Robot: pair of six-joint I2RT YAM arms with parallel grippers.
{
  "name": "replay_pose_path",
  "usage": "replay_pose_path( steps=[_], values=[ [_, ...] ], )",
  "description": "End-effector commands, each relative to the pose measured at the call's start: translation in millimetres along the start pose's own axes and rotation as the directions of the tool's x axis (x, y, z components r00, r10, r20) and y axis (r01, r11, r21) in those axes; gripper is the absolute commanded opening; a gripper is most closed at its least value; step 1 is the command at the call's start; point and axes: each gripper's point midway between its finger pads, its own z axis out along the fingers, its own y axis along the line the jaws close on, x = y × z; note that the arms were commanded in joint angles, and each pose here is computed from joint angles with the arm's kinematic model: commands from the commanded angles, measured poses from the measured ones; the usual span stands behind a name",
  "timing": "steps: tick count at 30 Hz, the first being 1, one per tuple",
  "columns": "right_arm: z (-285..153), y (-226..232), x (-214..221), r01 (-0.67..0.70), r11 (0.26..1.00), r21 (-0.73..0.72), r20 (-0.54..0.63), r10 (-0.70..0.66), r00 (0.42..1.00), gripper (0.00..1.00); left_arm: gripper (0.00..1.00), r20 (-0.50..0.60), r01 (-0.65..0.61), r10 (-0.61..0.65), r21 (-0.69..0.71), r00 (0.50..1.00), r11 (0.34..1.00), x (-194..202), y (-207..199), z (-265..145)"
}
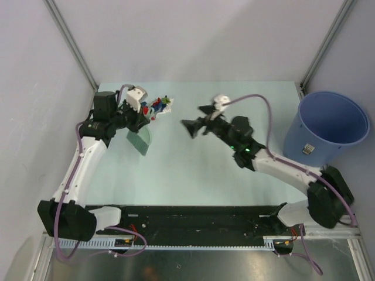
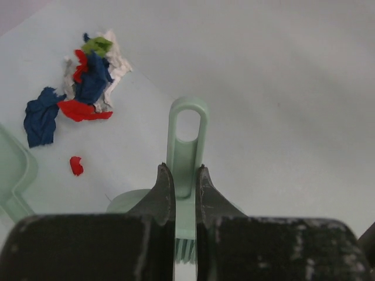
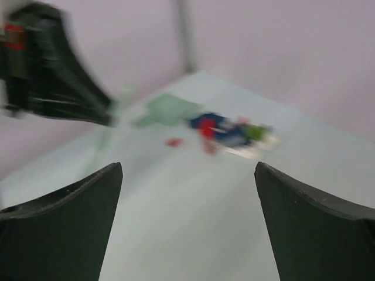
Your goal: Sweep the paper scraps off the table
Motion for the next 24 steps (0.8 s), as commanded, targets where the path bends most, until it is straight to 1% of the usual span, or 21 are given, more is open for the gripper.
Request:
replay_pose_path(
  steps=[1,2,3,4,5,7,8,9,10,12,13,14,15,16,17,18,19,20,21,23,24],
  values=[
    [39.6,113.0,-4.6,-0.276,0.913,-0.301,-0.123,0.25,0.96,1.0,0.0,0.169,0.26,-0.229,-0.19,0.959,0.947,-45.5,20.4,-33.7],
    [46.6,133.3,8.5,-0.316,0.889,-0.331,-0.163,0.276,0.947,1.0,0.0,0.197,0.33,-0.292,-0.196,0.936,0.924,-50.9,22.0,-37.5],
    [53.7,147.3,-7.4,-0.355,0.853,-0.382,-0.147,0.324,0.935,1.0,0.0,0.227,0.355,-0.307,-0.214,0.924,0.91,-59.0,26.8,-44.7],
    [57.2,155.1,-8.3,-0.368,0.839,-0.401,-0.149,0.337,0.93,1.0,0.0,0.247,0.373,-0.318,-0.224,0.915,0.9,-64.1,28.5,-48.9],
    [63.9,159.5,0.6,-0.38,0.832,-0.404,-0.167,0.342,0.925,1.0,0.0,0.262,0.402,-0.342,-0.224,0.902,0.888,-67.3,28.9,-51.4],
    [73.3,167.6,-7.7,-0.389,0.822,-0.415,-0.156,0.357,0.921,1.0,0.0,0.283,0.421,-0.352,-0.236,0.892,0.876,-73.4,30.9,-56.7],
    [76.6,170.4,-4.3,-0.392,0.819,-0.419,-0.165,0.356,0.92,0.98,0.0,0.291,0.434,-0.363,-0.234,0.885,0.87,-75.5,31.4,-57.7],
    [81.2,172.7,10.9,-0.404,0.818,-0.41,-0.202,0.351,0.915,0.96,0.0,0.296,0.437,-0.365,-0.234,0.883,0.869,-78.0,31.3,-59.5],
    [87.5,174.3,8.7,-0.415,0.811,-0.411,-0.206,0.361,0.909,0.95,0.0,0.3,0.444,-0.37,-0.237,0.879,0.864,-78.7,32.0,-60.4],
    [91.0,183.6,24.8,-0.435,0.787,-0.437,-0.254,0.356,0.899,0.89,0.0,0.31,0.461,-0.384,-0.233,0.87,0.856,-81.7,32.8,-61.6],
    [91.9,188.0,28.1,-0.453,0.772,-0.447,-0.271,0.366,0.89,0.88,0.0,0.313,0.467,-0.39,-0.23,0.866,0.853,-82.7,32.8,-61.7],
    [93.5,193.8,22.9,-0.452,0.752,-0.48,-0.268,0.365,0.892,0.84,0.0,0.315,0.477,-0.4,-0.222,0.86,0.85,-83.4,31.5,-61.7],
    [97.5,196.0,35.9,-0.465,0.748,-0.474,-0.291,0.365,0.884,0.82,0.0,0.317,0.482,-0.407,-0.213,0.857,0.85,-85.1,30.5,-61.3],
    [99.6,198.1,37.0,-0.47,0.743,-0.477,-0.296,0.368,0.881,0.76,0.0,0.315,0.486,-0.413,-0.204,0.854,0.85,-85.1,29.0,-60.6],
    [103.0,200.8,33.2,-0.473,0.731,-0.491,-0.296,0.371,0.88,0.59,0.0,0.316,0.495,-0.425,-0.192,0.848,0.847,-85.4,27.0,-60.5],
    [105.5,201.5,34.4,-0.475,0.731,-0.491,-0.299,0.37,0.879,0.49,0.0,0.315,0.495,-0.427,-0.18,0.848,0.85,-86.4,24.1,-60.8],
    [109.9,200.3,42.5,-0.479,0.734,-0.482,-0.312,0.367,0.876,0.35,0.0,0.31,0.496,-0.43,-0.173,0.848,0.851,-85.2,22.9,-60.1],
    [112.1,199.4,42.3,-0.474,0.735,-0.485,-0.32,0.355,0.878,0.07,0.0,0.306,0.489,-0.43,-0.151,0.85,0.859,-86.2,18.0,-60.0],
    [113.2,196.7,44.1,-0.47,0.739,-0.483,-0.327,0.345,0.88,0.0,0.0,0.302,0.478,-0.423,-0.135,0.854,0.868,-86.7,14.2,-60.3],
    [110.4,185.8,50.9,-0.455,0.739,-0.498,-0.353,0.306,0.884,0.0,0.0,0.278,0.418,-0.381,-0.085,0.882,0.904,-86.0,3.8,-58.7],
    [108.1,180.5,52.6,-0.445,0.74,-0.505,-0.363,0.286,0.887,0.0,0.08,0.259,0.373,-0.355,-0.022,0.898,0.928,-86.7,-9.1,-57.9]
  ],
)
